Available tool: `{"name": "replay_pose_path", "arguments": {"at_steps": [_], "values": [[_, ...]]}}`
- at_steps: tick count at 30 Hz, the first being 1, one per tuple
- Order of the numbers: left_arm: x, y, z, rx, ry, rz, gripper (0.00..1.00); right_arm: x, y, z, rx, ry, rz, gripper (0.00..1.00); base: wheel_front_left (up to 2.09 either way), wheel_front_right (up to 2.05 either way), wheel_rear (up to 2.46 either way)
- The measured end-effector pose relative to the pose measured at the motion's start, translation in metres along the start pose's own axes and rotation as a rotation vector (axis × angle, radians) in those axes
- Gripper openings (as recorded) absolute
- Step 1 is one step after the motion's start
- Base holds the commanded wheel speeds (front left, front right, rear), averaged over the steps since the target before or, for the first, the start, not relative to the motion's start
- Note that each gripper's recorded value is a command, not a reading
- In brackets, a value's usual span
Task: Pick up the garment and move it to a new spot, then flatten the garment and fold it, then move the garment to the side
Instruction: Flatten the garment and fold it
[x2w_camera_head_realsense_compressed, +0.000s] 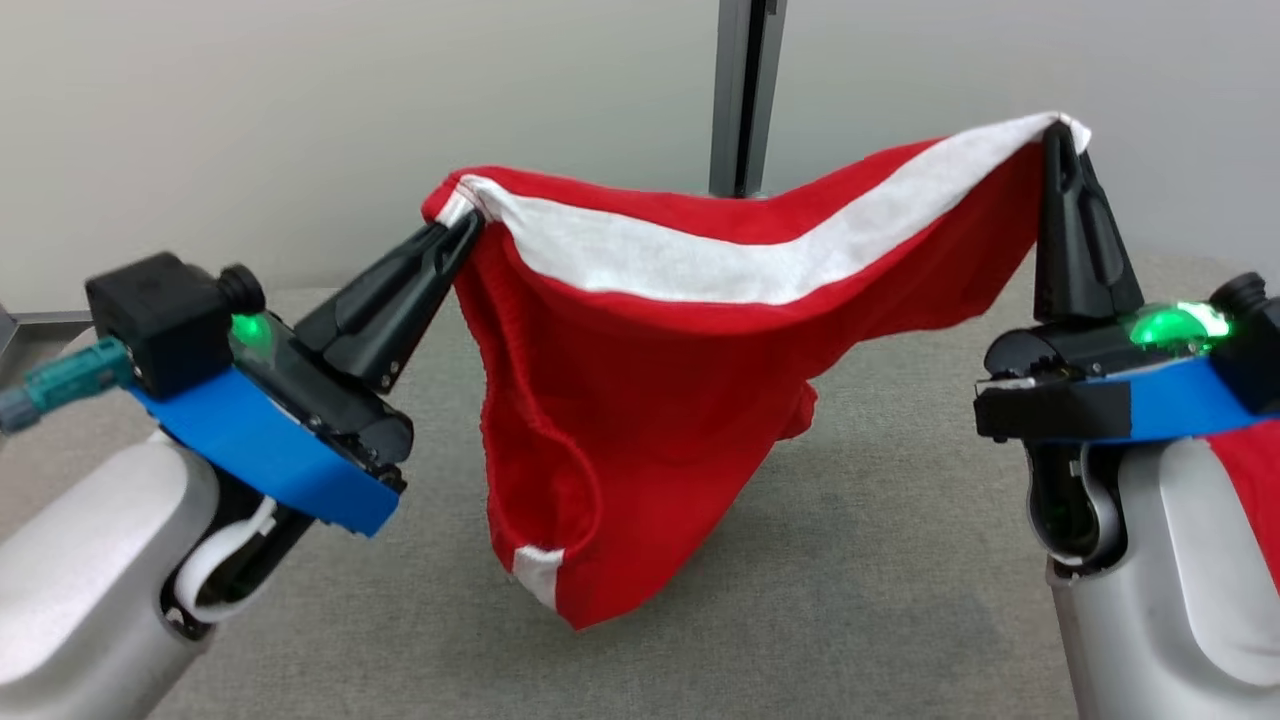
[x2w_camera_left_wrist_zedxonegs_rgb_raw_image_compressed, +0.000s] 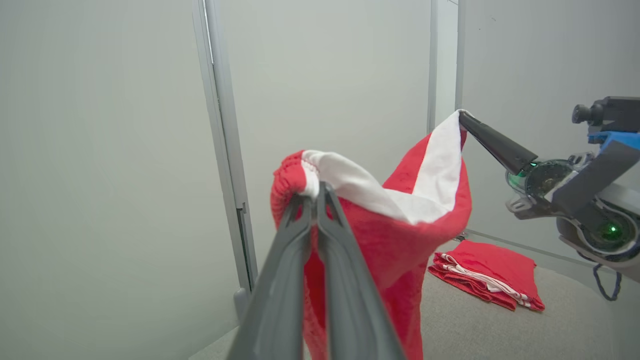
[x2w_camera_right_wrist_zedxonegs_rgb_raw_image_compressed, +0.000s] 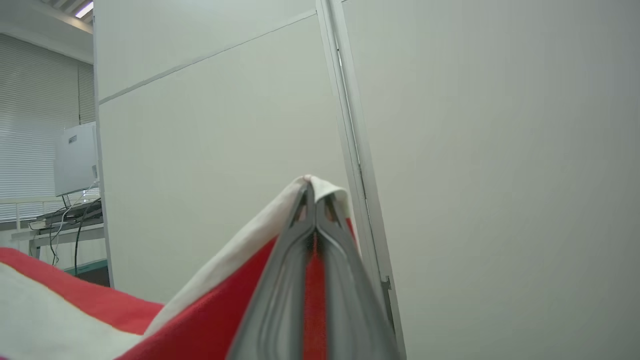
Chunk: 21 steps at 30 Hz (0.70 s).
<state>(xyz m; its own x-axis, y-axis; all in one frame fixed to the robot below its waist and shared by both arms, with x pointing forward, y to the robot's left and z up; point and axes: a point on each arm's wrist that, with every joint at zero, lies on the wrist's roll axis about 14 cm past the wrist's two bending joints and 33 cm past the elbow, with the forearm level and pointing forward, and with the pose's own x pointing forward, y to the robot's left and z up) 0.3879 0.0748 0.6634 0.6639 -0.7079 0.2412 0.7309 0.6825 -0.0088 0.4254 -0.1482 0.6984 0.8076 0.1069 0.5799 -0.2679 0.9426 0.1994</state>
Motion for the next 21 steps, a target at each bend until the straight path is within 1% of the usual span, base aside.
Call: {"name": "replay_pose_path", "arguments": {"at_steps": [1, 3, 6, 9, 11, 13, 17, 19, 21], "values": [[0.008, 0.002, 0.007, 0.018, 0.010, -0.016, 0.00, 0.008, 0.004, 0.009, -0.032, -0.023, 0.022, 0.00, 0.00, 0.00, 0.00], [0.016, 0.006, 0.005, -0.015, 0.021, -0.019, 0.00, 0.017, 0.007, 0.008, -0.065, -0.023, 0.042, 0.00, 0.00, 0.00, 0.00], [0.030, 0.021, -0.003, -0.024, 0.032, -0.012, 0.00, 0.033, 0.007, -0.006, -0.124, 0.009, 0.064, 0.00, 0.00, 0.00, 0.00], [0.048, 0.040, -0.006, -0.048, -0.004, 0.013, 0.00, 0.055, 0.001, -0.019, -0.174, 0.030, 0.072, 0.00, 0.00, 0.00, 0.00], [0.059, 0.052, -0.008, -0.044, -0.020, 0.027, 0.00, 0.072, -0.004, -0.026, -0.190, 0.039, 0.068, 0.00, 0.00, 0.00, 0.00], [0.070, 0.063, -0.005, -0.038, -0.052, 0.040, 0.00, 0.088, -0.005, -0.031, -0.232, 0.041, 0.083, 0.00, 0.00, 0.00, 0.00], [0.081, 0.086, 0.003, -0.028, -0.106, 0.082, 0.00, 0.116, -0.001, -0.019, -0.253, -0.023, 0.096, 0.00, 0.00, 0.00, 0.00], [0.081, 0.091, 0.002, -0.027, -0.110, 0.096, 0.00, 0.122, 0.001, -0.012, -0.249, -0.057, 0.100, 0.00, 0.00, 0.00, 0.00], [0.079, 0.095, 0.007, -0.050, -0.140, 0.119, 0.00, 0.122, 0.004, -0.009, -0.241, -0.075, 0.103, 0.00, 0.00, 0.00, 0.00]]}}
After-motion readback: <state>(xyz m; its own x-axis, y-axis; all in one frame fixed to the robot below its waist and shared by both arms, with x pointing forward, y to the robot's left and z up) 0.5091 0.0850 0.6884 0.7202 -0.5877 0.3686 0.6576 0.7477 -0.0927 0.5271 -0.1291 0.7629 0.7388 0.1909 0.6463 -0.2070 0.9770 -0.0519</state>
